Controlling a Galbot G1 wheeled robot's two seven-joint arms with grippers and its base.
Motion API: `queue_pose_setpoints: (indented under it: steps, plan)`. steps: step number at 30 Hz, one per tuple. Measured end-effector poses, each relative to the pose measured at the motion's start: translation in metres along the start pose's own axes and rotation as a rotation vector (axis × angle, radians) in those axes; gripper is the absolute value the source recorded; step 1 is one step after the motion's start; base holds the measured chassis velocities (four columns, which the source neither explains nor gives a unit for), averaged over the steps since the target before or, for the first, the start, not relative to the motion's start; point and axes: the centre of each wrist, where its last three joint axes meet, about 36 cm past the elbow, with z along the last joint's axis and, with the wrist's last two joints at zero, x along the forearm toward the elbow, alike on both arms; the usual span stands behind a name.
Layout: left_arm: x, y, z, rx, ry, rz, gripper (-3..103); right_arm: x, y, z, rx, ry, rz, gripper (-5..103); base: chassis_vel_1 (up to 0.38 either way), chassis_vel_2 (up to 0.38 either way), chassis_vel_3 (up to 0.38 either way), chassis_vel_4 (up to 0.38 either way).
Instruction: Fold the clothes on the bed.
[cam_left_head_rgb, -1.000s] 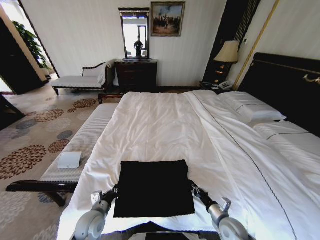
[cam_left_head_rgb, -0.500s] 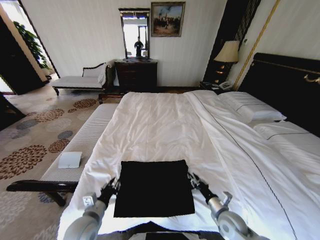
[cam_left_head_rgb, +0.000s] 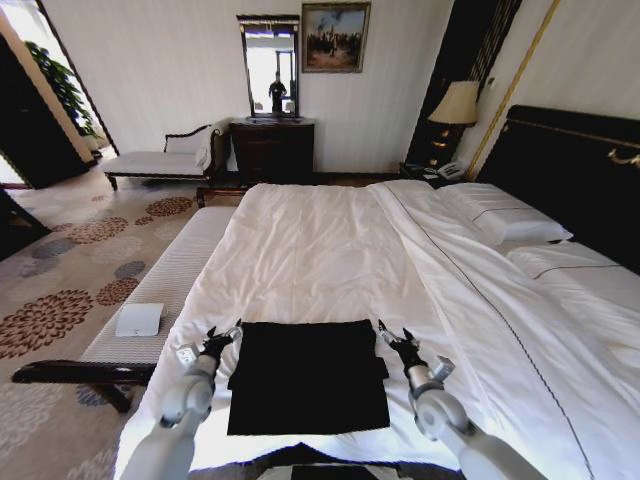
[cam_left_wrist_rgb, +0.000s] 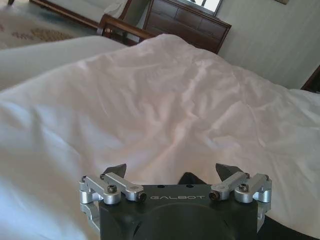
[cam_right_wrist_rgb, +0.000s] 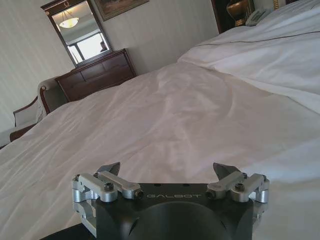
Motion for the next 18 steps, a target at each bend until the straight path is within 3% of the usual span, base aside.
queue_pose_setpoints:
  steps: [2, 4, 7, 10, 11, 18]
  plan:
    - [-0.004, -0.002, 0.004, 0.018, 0.005, 0.005, 103, -0.001, 0.0, 0.001, -0.002, 0.001, 0.002, 100, 0.0, 0.0, 0.0, 0.0]
    - [-0.014, -0.008, 0.013, 0.053, 0.019, 0.018, 98, -0.003, 0.0, 0.003, -0.005, 0.003, 0.005, 100, 0.0, 0.0, 0.0, 0.0]
    - [-0.017, -0.01, 0.02, 0.059, 0.026, 0.021, 96, -0.004, 0.0, 0.004, -0.007, 0.003, 0.007, 100, 0.0, 0.0, 0.0, 0.0]
    - [-0.02, -0.009, 0.028, 0.054, 0.035, 0.023, 81, -0.004, -0.001, 0.005, -0.008, 0.006, 0.01, 100, 0.0, 0.0, 0.0, 0.0]
    - [-0.02, -0.009, 0.028, 0.054, 0.035, 0.023, 81, -0.004, -0.001, 0.005, -0.008, 0.006, 0.01, 100, 0.0, 0.0, 0.0, 0.0]
    - [-0.02, -0.003, 0.036, 0.046, 0.042, 0.009, 53, -0.006, -0.003, 0.01, -0.011, 0.013, 0.019, 100, 0.0, 0.0, 0.0, 0.0]
